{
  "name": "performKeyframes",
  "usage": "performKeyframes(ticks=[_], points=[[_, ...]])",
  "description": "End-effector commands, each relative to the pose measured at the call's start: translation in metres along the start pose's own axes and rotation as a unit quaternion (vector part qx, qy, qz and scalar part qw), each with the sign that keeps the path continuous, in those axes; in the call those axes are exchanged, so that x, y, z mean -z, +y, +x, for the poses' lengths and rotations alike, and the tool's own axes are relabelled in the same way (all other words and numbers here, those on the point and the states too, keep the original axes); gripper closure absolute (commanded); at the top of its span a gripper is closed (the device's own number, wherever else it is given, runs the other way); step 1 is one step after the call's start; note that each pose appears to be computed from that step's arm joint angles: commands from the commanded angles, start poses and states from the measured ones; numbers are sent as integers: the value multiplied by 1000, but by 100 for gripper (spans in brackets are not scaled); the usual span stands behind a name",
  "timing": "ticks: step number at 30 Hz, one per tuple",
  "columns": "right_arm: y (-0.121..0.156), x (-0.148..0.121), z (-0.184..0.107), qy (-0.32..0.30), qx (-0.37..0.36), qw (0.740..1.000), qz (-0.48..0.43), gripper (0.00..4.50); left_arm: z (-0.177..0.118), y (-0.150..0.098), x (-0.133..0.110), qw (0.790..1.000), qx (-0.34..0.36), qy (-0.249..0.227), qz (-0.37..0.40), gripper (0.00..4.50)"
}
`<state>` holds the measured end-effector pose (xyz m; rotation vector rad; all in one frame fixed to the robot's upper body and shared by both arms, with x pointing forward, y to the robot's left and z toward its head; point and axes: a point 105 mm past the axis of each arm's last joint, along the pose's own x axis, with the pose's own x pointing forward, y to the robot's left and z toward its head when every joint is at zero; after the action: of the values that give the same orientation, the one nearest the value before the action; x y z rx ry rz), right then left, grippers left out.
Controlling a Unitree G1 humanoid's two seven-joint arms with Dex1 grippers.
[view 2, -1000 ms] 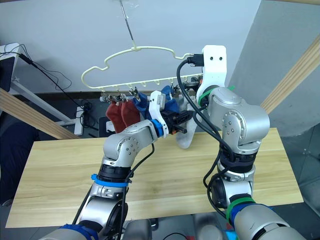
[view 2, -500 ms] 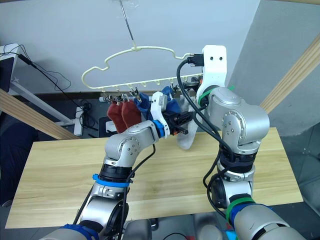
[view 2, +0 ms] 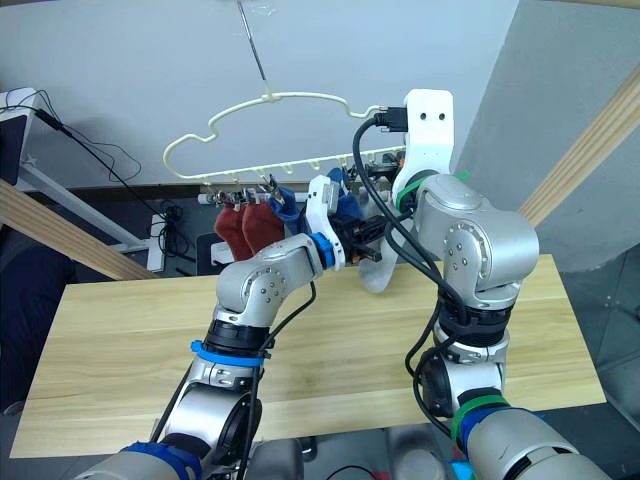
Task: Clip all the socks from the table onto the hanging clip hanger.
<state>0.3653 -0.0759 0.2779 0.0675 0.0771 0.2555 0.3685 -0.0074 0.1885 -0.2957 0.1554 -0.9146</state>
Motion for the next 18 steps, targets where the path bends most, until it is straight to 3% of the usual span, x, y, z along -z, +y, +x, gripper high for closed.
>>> performKeyframes(ticks=[1, 13, 18], points=[[-5, -10, -6, -26, 12, 1000, 4, 393, 0, -9, -14, 999, 19, -24, 9, 447], [-3, -10, -5, -28, 4, 1000, 5, 393, -4, -9, -18, 999, 17, -28, 12, 447], [-2, -9, -5, -25, 3, 1000, 4, 248, -3, -10, -18, 999, 18, -29, 11, 450]])
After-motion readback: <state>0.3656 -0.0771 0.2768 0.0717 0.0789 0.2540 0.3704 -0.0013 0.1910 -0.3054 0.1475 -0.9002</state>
